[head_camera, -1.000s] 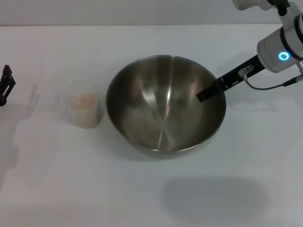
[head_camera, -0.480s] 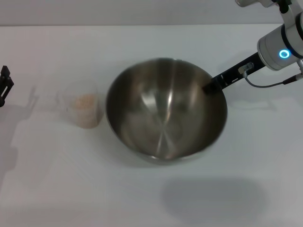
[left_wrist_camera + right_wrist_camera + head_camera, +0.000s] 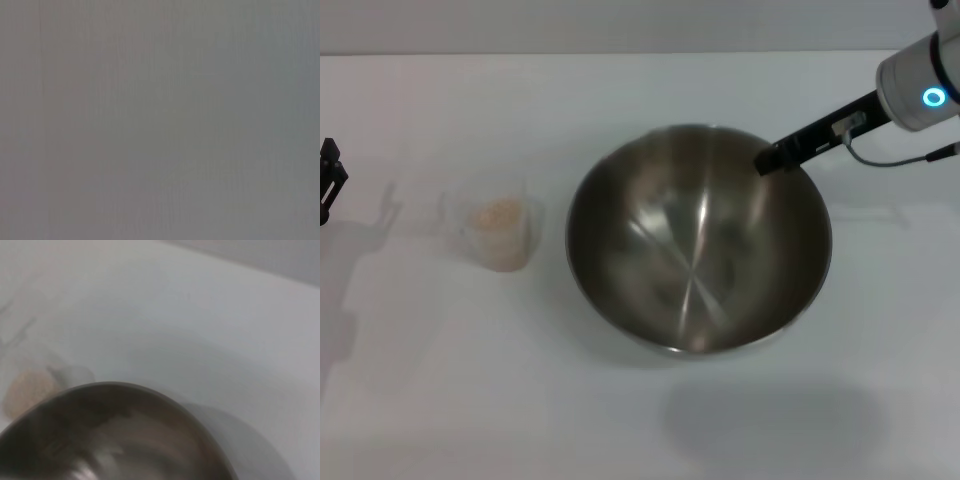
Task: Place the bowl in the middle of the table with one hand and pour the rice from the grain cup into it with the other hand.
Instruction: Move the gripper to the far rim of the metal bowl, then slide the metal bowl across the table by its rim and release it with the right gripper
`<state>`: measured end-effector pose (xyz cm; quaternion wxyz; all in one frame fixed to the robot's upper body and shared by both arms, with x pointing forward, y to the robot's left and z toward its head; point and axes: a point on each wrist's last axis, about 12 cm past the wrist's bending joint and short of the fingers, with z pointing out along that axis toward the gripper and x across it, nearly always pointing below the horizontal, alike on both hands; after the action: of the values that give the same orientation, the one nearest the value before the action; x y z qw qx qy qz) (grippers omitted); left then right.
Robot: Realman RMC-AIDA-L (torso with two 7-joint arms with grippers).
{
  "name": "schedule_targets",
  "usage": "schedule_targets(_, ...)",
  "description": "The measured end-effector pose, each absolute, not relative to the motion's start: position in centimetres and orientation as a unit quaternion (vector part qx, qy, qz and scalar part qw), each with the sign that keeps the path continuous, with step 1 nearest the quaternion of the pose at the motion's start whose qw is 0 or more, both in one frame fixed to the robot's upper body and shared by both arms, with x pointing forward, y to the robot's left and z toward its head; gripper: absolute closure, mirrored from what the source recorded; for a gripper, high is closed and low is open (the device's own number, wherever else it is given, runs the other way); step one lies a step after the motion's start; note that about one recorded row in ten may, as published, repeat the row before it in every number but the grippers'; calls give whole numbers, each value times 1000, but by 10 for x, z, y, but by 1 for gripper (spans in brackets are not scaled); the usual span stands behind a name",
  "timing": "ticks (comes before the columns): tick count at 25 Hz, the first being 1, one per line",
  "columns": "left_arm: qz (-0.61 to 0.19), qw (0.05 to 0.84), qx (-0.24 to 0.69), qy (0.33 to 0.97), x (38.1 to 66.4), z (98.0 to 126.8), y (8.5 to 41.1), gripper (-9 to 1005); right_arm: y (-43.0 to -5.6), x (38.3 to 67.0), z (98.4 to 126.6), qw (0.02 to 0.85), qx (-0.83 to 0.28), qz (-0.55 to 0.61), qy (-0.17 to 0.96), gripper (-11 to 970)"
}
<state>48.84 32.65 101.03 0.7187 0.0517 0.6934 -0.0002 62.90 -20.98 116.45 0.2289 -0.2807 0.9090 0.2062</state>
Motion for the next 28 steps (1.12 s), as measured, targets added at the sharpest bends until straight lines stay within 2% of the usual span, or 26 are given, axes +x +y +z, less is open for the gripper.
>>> schedule_targets(5, 0, 719, 51, 693, 488, 1010, 326, 240, -211, 629, 1176, 259, -277, 218, 899, 934)
schedule_targets(14, -1, 720, 52, 692, 488, 1011, 326, 242, -207, 635, 1179, 281, -266, 219, 896, 934)
schedule_targets(28, -1, 724, 51, 688, 485, 1011, 327, 245, -200, 637, 1160, 252, -254, 232, 905, 935)
